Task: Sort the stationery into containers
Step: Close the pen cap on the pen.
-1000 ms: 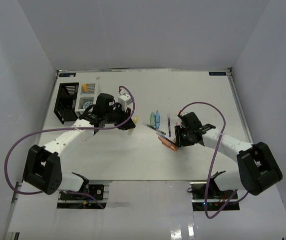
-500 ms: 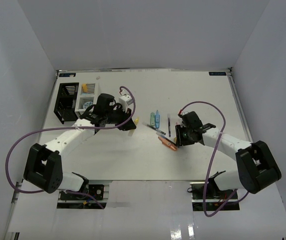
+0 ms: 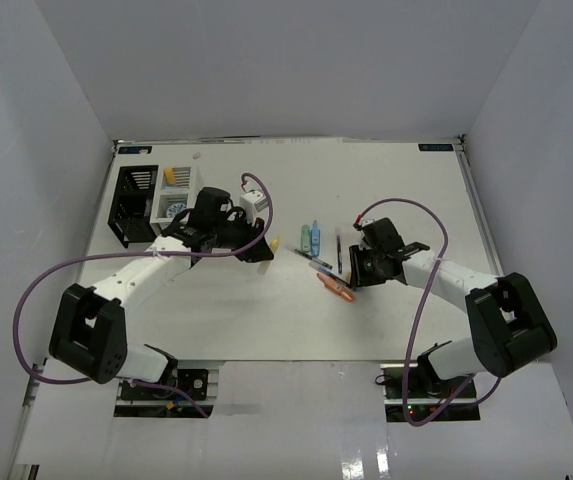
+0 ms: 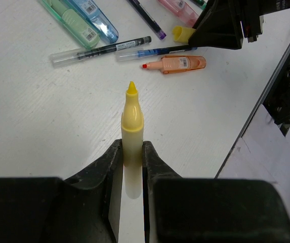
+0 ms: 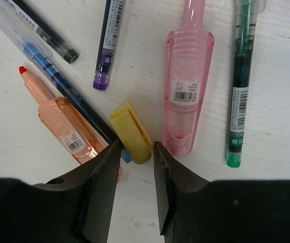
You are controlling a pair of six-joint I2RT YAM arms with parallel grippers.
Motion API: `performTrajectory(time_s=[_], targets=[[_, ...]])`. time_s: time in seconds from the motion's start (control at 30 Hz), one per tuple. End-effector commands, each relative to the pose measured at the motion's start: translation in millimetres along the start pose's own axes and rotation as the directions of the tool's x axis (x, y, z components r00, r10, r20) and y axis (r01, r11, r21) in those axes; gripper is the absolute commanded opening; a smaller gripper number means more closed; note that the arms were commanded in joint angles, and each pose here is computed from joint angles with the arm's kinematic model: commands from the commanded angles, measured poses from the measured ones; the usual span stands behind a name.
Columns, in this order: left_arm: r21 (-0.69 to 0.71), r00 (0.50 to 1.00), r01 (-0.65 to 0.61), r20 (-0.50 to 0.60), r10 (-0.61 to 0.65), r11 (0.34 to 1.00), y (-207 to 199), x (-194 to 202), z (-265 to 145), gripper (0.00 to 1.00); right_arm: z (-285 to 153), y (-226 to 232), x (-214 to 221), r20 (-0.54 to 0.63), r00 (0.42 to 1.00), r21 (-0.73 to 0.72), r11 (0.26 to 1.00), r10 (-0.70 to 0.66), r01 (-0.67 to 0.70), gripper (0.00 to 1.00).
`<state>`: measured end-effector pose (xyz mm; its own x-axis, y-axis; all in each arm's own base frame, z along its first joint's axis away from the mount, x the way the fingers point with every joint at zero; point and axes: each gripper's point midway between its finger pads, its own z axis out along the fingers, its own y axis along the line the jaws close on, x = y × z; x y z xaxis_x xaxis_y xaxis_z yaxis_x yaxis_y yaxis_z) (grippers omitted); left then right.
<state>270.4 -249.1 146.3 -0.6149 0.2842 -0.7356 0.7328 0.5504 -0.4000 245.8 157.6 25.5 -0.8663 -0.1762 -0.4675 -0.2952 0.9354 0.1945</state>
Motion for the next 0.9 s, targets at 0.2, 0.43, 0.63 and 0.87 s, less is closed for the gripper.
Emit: performTrajectory(time_s=[0.2,0.43,0.63,0.87], targets=[[0.053,0.999,-0.036,0.020,0.035,0.998,-10.2,-14.4,-2.1,0.00,-4.0,3.3,-17.6,0.049,0.997,-0.027,0.998,-0.052,0.053,0.16],[0.120,0.996,-0.093,0.023,0.091,0.988,-19.8,-17.6,-2.8,0.00,-30.1,4.2,-32.4,0.093,0.986,-0.020,0.989,-0.141,0.144,0.08],[0.247,0.979,-0.202,0.032,0.200,0.948,-36.7,-19.1,-4.5,0.00,-75.4,30.9,-63.1,0.191,0.943,-0.114,0.948,-0.274,0.299,0.08],[0.387,0.942,-0.316,0.021,0.334,0.866,-59.6,-30.8,-9.6,0.00,-130.0,71.5,-80.2,0.303,0.855,-0.272,0.821,-0.422,0.501,0.08]])
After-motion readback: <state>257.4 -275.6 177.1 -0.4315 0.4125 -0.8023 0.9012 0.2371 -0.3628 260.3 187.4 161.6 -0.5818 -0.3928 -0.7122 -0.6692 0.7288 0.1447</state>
